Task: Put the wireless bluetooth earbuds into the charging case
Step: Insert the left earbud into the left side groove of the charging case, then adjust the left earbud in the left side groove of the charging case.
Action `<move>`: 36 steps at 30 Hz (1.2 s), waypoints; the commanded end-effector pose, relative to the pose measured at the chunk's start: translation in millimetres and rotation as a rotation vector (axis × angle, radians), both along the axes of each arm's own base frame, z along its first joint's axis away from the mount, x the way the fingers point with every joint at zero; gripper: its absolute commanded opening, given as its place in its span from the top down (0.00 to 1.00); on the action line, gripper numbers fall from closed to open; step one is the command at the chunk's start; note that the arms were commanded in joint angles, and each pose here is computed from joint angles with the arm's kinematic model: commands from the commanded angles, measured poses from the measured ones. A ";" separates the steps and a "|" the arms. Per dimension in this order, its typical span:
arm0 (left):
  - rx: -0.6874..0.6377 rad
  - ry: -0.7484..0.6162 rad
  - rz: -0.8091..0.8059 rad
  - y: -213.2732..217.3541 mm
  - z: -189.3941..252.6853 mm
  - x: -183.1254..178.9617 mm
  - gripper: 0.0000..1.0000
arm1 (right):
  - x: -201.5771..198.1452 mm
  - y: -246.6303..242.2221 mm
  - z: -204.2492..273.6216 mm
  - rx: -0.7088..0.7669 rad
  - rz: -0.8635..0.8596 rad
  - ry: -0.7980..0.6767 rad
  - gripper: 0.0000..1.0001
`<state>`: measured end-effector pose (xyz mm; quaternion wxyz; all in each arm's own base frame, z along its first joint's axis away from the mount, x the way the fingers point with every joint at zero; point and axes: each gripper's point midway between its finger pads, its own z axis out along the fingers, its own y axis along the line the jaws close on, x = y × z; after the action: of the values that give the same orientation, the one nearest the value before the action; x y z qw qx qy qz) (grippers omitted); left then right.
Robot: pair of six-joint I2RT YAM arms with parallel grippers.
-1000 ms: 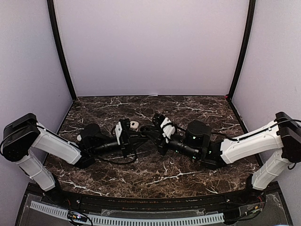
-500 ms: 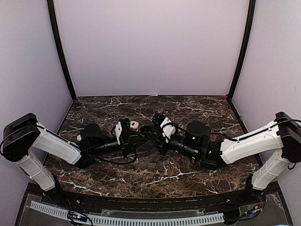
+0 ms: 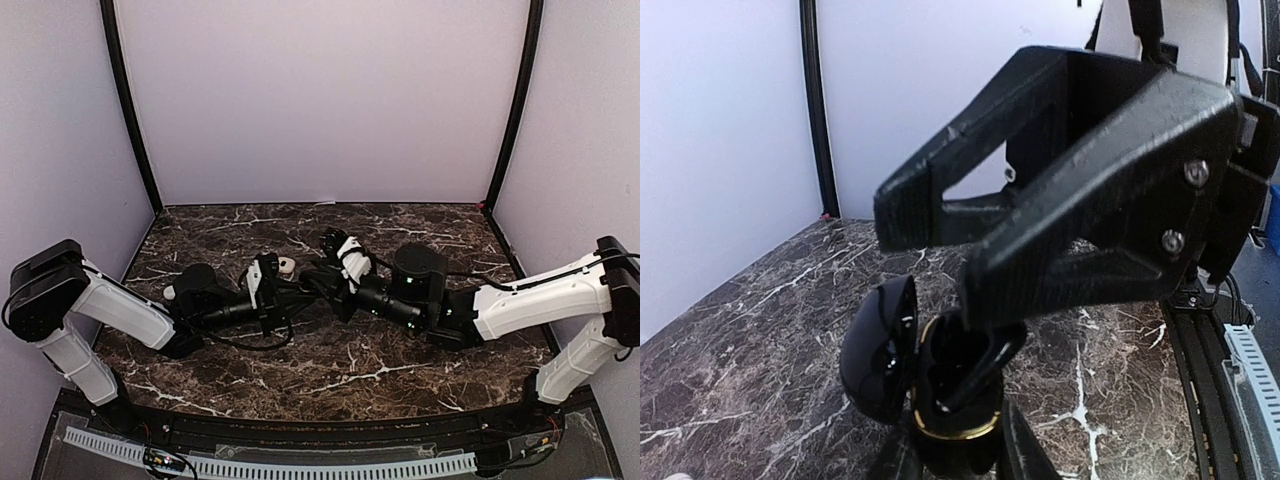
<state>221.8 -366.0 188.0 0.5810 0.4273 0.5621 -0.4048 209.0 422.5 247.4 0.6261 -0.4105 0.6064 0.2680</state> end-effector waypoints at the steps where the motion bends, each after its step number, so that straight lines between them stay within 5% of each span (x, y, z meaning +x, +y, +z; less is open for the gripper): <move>1: -0.043 -0.015 -0.029 -4.9 13.5 -4.0 0.87 | -1.0 1.1 16.4 0.017 -0.005 0.027 0.79; 17: -0.038 0.035 -0.042 -2.3 -5.1 -8.2 0.87 | 2.3 -21.1 32.4 0.028 -0.066 0.165 0.72; 25: 0.001 -0.009 -0.022 -4.6 -16.5 -2.6 0.87 | 13.8 -62.6 9.9 0.029 -0.317 0.673 0.79; 31: 0.004 -0.037 -0.015 -7.3 -19.1 1.0 0.87 | -6.3 -72.1 -23.3 0.098 -0.255 1.073 0.62; 36: 0.012 -0.067 -0.009 -10.8 -24.7 4.8 0.87 | -15.0 -71.8 -29.0 0.222 -0.255 1.232 0.53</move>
<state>223.5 -372.0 148.8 0.5626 0.4441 0.5728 -0.3976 213.4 347.8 222.6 0.3102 -0.1130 0.8646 0.3789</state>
